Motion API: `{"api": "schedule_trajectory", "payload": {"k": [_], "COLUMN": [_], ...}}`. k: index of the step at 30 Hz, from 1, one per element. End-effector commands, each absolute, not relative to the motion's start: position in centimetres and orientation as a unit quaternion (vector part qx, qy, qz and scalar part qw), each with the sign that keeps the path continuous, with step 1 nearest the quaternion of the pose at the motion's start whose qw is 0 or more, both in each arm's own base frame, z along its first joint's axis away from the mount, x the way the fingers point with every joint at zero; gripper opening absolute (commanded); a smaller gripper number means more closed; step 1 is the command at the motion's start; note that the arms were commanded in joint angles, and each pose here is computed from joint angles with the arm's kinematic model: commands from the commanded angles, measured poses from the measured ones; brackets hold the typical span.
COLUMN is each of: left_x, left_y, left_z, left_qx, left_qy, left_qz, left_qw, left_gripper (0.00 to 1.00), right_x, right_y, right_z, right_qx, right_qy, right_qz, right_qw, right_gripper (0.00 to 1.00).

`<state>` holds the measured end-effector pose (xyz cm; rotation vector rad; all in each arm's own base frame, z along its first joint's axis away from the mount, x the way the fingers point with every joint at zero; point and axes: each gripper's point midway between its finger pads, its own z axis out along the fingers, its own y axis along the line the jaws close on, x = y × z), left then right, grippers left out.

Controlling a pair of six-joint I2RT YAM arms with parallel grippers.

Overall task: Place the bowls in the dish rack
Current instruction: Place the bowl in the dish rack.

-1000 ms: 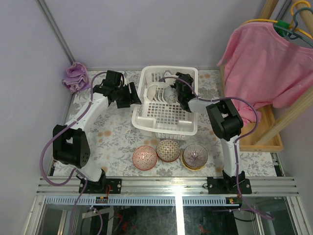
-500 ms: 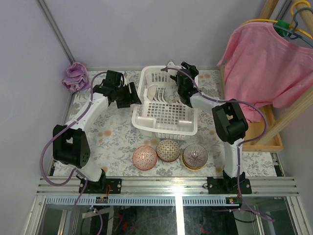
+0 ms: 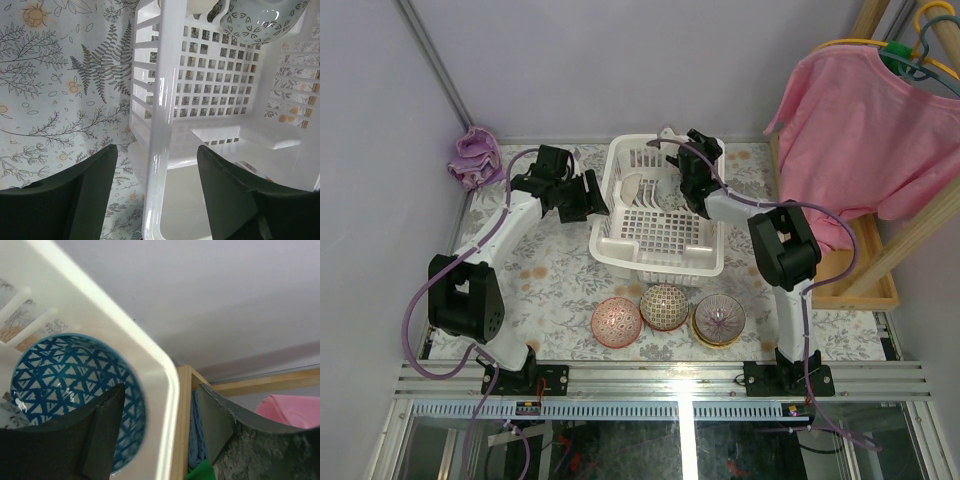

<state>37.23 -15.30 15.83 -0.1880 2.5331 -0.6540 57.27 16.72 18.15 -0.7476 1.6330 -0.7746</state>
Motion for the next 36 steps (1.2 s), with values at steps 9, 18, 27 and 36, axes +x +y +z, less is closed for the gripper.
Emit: {"api": "schedule_trajectory", "payload": {"k": [9,18,27,36], "left_x": [38.3,38.3,38.4,38.6], "left_y": [-15.4,-15.4,-15.4,-15.4], "left_z": [16.0,15.9,16.2,16.2], "left_qx": [-0.066,-0.065,-0.063,-0.061], "left_qy": [0.928,0.928,0.928,0.929], "left_qz": [-0.247,-0.246,-0.245,-0.245], "left_qw": [0.27,0.27,0.273,0.272], "left_gripper": [0.63,0.63,0.63,0.63], "right_x": [56.2,55.7,57.1,58.7], "right_y": [17.9,18.2,16.9,14.9], "right_z": [17.1,17.4,22.1,22.5], "right_qx": [-0.296,-0.271,-0.171,-0.129], "right_qy": [0.693,0.719,0.772,0.827], "right_qz": [-0.284,-0.246,-0.19,-0.155], "right_qw": [0.593,0.591,0.581,0.525], "right_gripper": [0.67,0.7,0.54,0.55]}}
